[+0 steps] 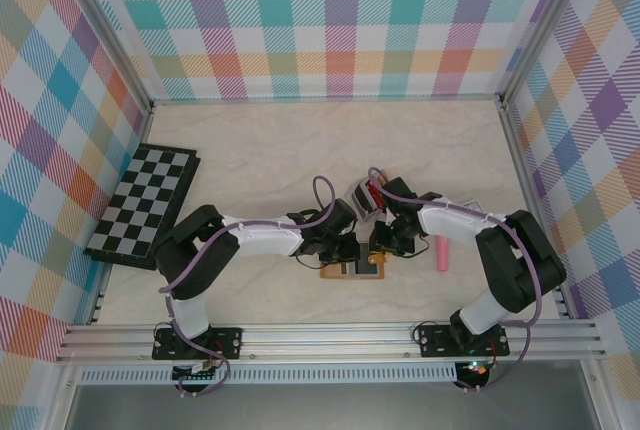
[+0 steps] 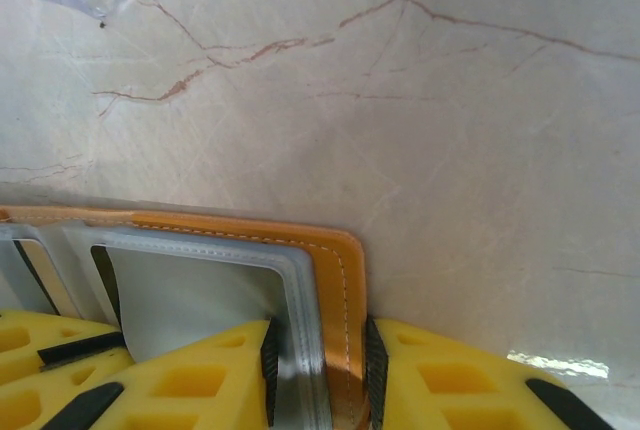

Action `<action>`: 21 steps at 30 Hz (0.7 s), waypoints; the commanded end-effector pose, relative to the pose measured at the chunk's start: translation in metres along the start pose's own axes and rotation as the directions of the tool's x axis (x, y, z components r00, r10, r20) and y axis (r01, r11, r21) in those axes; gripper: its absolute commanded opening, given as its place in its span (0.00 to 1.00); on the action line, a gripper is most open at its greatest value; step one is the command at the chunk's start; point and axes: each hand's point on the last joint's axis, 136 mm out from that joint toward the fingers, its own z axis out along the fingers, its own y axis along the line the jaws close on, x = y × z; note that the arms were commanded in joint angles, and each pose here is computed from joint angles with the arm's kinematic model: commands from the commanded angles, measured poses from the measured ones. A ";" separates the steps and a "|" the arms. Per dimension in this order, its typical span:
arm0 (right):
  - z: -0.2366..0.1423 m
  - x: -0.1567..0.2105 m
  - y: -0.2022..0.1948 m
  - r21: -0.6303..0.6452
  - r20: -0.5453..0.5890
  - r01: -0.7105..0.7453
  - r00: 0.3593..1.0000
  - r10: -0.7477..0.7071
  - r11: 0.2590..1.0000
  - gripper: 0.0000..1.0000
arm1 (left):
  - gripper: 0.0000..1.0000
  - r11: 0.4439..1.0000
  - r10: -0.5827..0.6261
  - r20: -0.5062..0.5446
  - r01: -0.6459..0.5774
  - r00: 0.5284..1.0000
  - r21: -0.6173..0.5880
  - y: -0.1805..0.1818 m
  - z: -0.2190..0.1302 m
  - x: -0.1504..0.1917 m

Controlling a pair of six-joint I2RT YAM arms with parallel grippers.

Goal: Put the credit cards into the card holder
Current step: Insert the credit card into the card slot, then slide the button at the card holder.

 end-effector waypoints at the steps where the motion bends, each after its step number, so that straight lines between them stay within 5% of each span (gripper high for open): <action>1: 0.011 0.006 -0.007 0.032 -0.031 -0.001 1.000 0.002 0.999 0.30 | 0.15 1.000 -0.002 -0.045 0.002 0.999 0.003 0.000 0.007 0.009; 7: 0.012 0.007 -0.006 0.023 -0.032 -0.008 0.999 0.009 1.000 0.29 | 0.16 0.993 0.028 -0.062 -0.021 0.998 0.119 -0.024 0.012 0.009; 11: 0.010 0.006 -0.007 0.036 -0.022 -0.007 1.000 0.007 0.999 0.30 | 0.17 0.997 0.027 -0.052 -0.024 0.998 0.074 -0.011 0.008 0.011; 16: -0.009 -0.002 -0.010 0.076 0.029 0.021 0.999 -0.023 0.997 0.40 | 0.21 0.999 0.035 -0.004 -0.035 0.999 -0.007 0.005 -0.006 0.008; 21: -0.029 0.000 0.001 0.061 0.060 0.098 0.993 -0.102 0.993 0.52 | 0.28 0.996 0.075 0.059 -0.077 0.995 0.032 -0.006 -0.025 0.000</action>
